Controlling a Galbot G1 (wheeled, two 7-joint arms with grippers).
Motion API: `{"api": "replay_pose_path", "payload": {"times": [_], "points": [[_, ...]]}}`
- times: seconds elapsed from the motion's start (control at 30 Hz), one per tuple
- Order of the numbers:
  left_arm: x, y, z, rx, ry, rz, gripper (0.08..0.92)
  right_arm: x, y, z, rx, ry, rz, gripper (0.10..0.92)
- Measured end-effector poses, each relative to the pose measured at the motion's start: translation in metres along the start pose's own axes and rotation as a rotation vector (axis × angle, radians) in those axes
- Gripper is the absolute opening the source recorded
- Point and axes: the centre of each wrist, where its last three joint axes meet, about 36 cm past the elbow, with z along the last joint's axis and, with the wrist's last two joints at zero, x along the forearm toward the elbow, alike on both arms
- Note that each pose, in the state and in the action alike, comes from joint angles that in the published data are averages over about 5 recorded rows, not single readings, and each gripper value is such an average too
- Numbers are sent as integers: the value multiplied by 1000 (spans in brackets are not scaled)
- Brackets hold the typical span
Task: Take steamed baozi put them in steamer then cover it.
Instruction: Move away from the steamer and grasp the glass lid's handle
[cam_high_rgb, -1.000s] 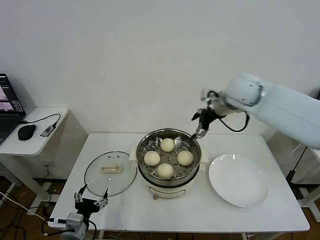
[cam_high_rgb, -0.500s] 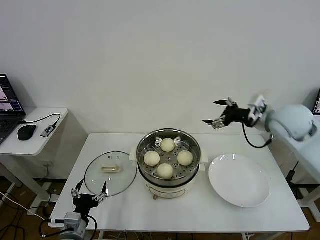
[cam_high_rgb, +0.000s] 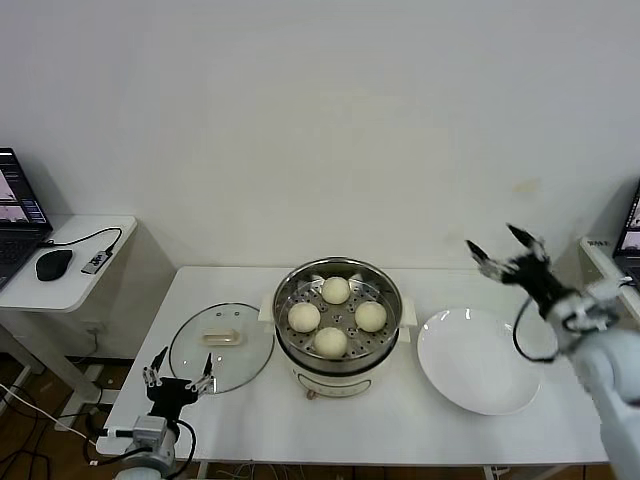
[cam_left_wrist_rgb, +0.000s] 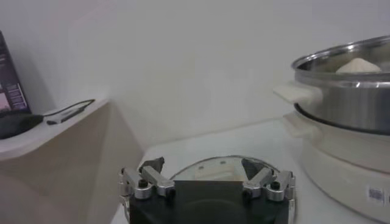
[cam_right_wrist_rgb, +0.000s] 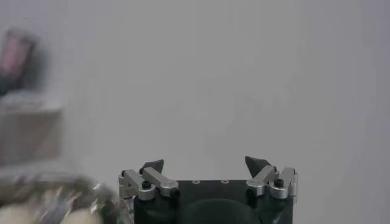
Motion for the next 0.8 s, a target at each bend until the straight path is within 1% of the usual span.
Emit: {"api": "replay_pose_path", "payload": {"times": [0.17, 0.33, 0.5, 0.63, 0.8], "points": [[-9, 2, 2, -123, -25, -22, 823, 47, 11, 40, -106, 6, 139, 823], [-23, 2, 8, -328, -63, -52, 823, 77, 23, 63, -169, 11, 238, 823], [-42, 2, 18, -599, -103, -80, 823, 92, 32, 72, -197, 11, 288, 823], [-54, -1, 27, -813, -126, -89, 823, 99, 36, 75, -209, 8, 314, 823], [-68, -3, 35, -1015, -147, -99, 823, 106, 38, 78, -214, 7, 342, 823]]}}
